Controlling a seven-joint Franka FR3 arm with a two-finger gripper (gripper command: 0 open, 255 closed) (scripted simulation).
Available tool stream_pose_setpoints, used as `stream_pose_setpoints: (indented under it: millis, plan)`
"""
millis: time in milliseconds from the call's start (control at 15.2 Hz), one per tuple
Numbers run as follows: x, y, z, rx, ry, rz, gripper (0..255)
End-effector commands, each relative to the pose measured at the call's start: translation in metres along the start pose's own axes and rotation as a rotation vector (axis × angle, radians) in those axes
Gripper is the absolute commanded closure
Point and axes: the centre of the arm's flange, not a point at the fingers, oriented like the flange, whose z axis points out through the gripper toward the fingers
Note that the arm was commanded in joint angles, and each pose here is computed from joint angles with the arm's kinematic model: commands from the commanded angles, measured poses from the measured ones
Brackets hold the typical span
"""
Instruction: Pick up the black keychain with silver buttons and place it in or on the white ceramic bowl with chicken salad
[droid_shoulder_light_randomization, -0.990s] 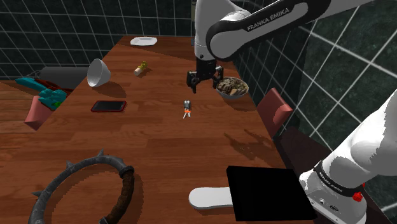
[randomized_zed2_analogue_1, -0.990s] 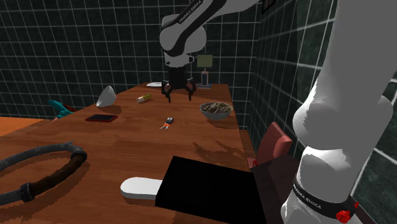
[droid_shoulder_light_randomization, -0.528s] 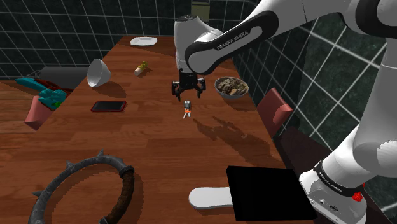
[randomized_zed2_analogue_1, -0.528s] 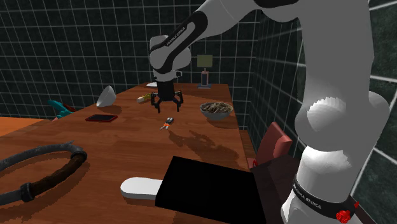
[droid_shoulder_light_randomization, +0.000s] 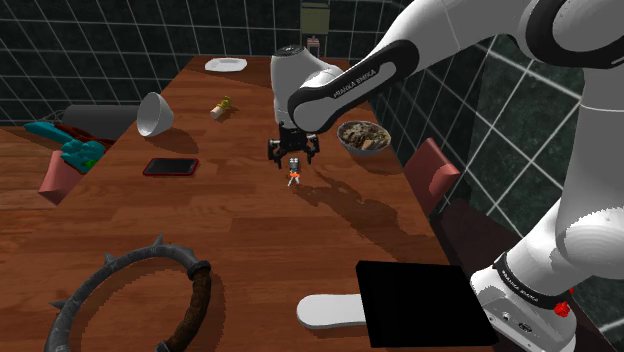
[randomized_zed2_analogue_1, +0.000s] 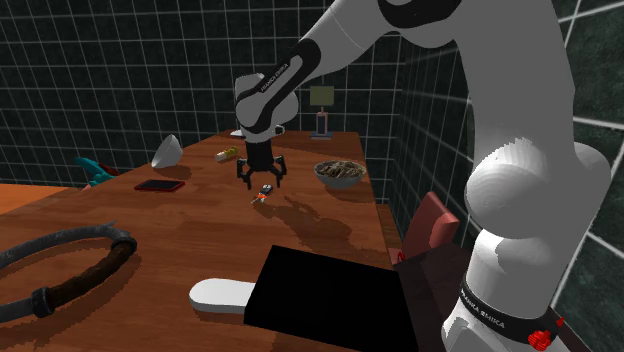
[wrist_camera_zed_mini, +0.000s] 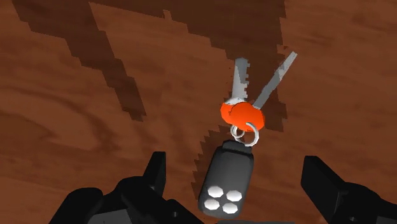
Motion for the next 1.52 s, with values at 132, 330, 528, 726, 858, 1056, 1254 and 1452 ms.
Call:
stream_pose_setpoints:
  millis: [132, 330, 528, 726, 858, 1056, 1254, 1452]
  plan:
    - [-0.001, -0.001, 0.006, 0.0, 0.0, 0.0, 0]
    - [-0.001, -0.001, 0.006, 0.0, 0.0, 0.0, 0]
    - [-0.001, -0.001, 0.006, 0.0, 0.0, 0.0, 255]
    - [-0.001, -0.001, 0.006, 0.0, 0.0, 0.0, 255]
    - [-0.001, -0.001, 0.006, 0.0, 0.0, 0.0, 255]
    - [-0.001, -0.001, 0.006, 0.0, 0.0, 0.0, 255]
    - [0.0, 0.0, -0.005, 0.0, 0.0, 0.0, 255]
    - [0.001, 0.001, -0.021, 0.0, 0.0, 0.0, 255]
